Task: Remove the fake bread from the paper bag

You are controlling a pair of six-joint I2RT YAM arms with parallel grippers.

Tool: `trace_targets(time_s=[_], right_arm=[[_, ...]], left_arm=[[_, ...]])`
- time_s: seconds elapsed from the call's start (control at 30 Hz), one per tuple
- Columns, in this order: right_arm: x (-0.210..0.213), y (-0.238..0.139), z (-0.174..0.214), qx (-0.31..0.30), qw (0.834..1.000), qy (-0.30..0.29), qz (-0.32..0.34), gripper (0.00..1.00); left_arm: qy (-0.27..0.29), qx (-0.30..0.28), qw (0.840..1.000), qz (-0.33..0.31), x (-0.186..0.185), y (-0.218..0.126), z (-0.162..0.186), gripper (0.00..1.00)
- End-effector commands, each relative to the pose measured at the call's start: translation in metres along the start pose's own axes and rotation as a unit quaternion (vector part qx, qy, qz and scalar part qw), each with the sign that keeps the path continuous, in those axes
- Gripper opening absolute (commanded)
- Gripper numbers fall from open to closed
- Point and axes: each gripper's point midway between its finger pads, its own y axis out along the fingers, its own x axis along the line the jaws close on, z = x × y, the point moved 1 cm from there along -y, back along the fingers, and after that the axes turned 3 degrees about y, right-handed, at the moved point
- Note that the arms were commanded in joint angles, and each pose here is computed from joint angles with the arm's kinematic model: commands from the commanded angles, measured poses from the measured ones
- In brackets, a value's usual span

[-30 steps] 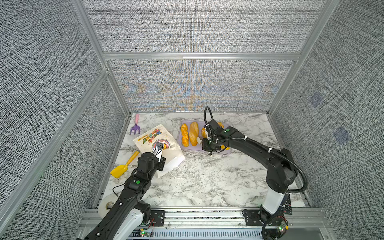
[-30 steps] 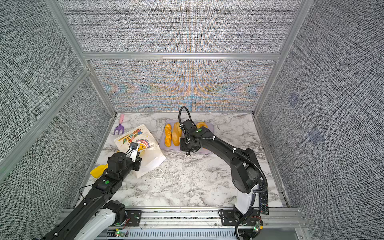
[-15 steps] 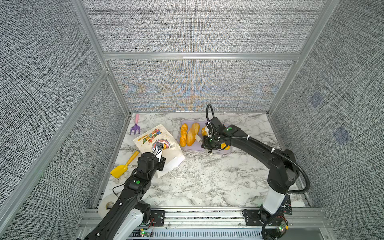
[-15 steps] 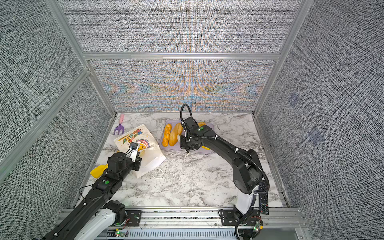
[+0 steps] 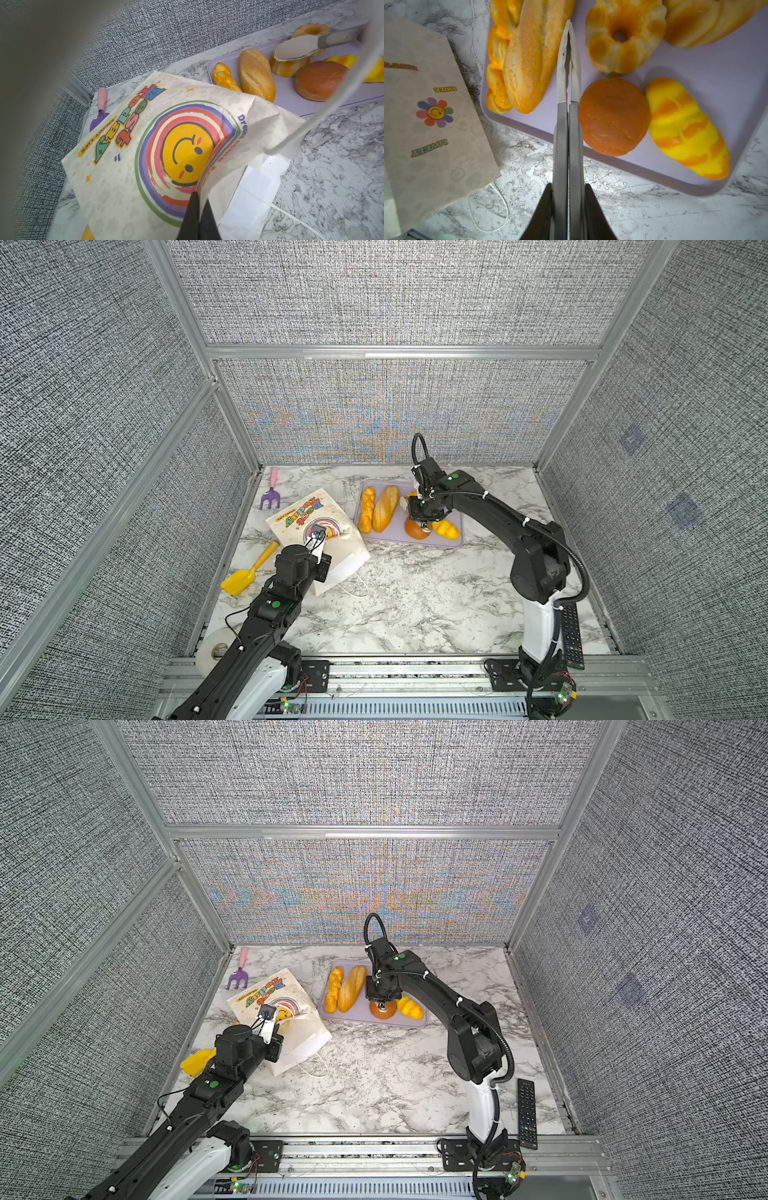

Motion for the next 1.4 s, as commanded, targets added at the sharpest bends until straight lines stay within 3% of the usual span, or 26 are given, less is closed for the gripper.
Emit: trace_targets(time_s=[0.0,0.47,0.77,1.07,1.2,1.37], right_arm=[[-0.003,0.002,0.0,0.012,1.0,-0.015,0.013,0.0],[0.01,0.025,-0.022,0.025,0.999,-0.025,-0.004,0.0],[0.012,0.034,-0.016,0.035,0.999,-0.022,-0.019,0.0],[-0.007,-0.018,-0.007,-0.013,0.999,-0.03,0.005,0.0],[-0.003,-0.05,0.014,-0.036,0.998,-0.024,-0.037,0.03],[0.017,-0.075,0.079,-0.052,0.984,0.022,-0.171,0.09]], left_arm=[[-0.001,0.001,1.0,-0.001,0.0,0.0,0.001,0.0],[0.003,0.003,1.0,-0.001,0.0,0.001,0.002,0.0],[0.021,0.001,1.0,0.013,-0.005,0.0,0.005,0.0],[0.078,0.003,0.996,0.029,-0.01,-0.003,0.006,0.0],[0.09,0.013,0.996,0.025,-0.008,-0.002,0.007,0.0],[0.089,0.015,0.996,0.012,-0.003,-0.002,0.005,0.0]])
